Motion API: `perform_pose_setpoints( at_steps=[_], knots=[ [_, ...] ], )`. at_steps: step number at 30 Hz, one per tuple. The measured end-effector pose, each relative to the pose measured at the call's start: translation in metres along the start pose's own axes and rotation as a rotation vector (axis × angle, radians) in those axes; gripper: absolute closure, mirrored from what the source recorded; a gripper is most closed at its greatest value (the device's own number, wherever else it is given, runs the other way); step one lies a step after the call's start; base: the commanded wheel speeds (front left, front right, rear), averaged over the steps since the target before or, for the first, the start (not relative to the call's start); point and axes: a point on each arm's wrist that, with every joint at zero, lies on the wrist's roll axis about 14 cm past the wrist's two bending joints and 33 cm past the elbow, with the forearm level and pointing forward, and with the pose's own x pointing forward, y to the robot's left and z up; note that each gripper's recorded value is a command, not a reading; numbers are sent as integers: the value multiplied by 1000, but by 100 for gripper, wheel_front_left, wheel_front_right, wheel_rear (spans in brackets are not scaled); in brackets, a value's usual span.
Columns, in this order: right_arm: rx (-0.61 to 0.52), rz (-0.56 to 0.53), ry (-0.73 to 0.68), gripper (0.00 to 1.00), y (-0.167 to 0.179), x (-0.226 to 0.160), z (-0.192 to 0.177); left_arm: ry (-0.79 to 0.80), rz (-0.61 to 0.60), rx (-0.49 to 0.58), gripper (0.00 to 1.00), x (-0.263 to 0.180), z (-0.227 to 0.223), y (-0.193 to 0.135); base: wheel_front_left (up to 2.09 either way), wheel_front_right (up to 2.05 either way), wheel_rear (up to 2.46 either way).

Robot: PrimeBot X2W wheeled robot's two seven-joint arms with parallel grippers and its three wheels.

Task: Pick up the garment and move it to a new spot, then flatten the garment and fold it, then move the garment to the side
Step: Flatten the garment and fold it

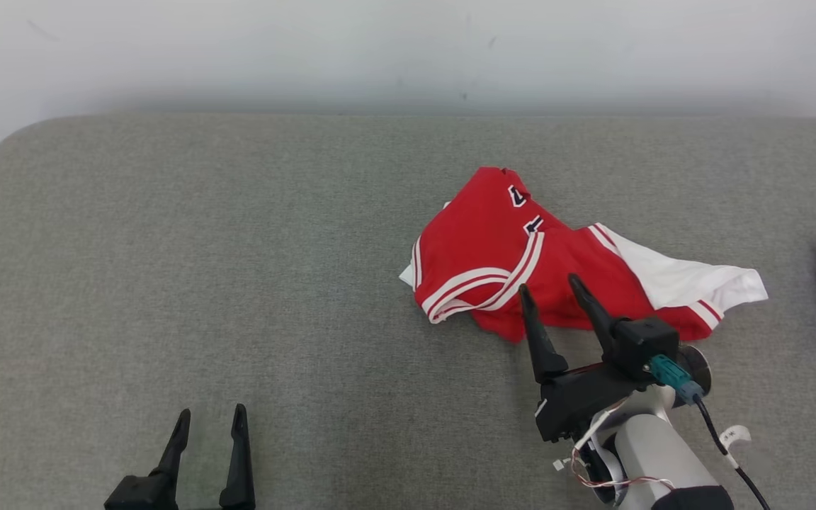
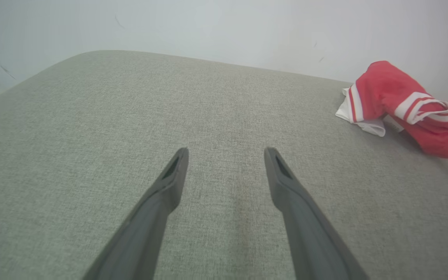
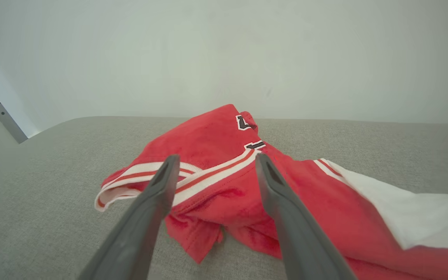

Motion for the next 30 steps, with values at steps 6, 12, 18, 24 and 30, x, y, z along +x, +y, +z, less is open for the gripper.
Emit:
perform_pose_setpoints(
  at_steps=[6, 12, 18, 24, 30],
  knots=[
    [18, 49, 43, 0, 16, 15, -11, 3, 31, -2, 0, -4, -1, 10, 0, 0, 0],
    [51, 20, 122, 0, 8, 17, -35, 11, 50, -4, 0, -6, -3, 14, 0, 0, 0],
    [87, 7, 152, 17, 7, 19, -43, 11, 52, -4, 0, -5, -3, 15, 0, 0, 0],
    [135, 0, 98, 8, 6, 28, -27, 10, 46, -3, 0, -3, -3, 13, 0, 0, 0],
    [127, 7, 133, 1, 8, 27, -37, 15, 45, -6, 0, -2, -5, 12, 0, 0, 0]
  ],
)
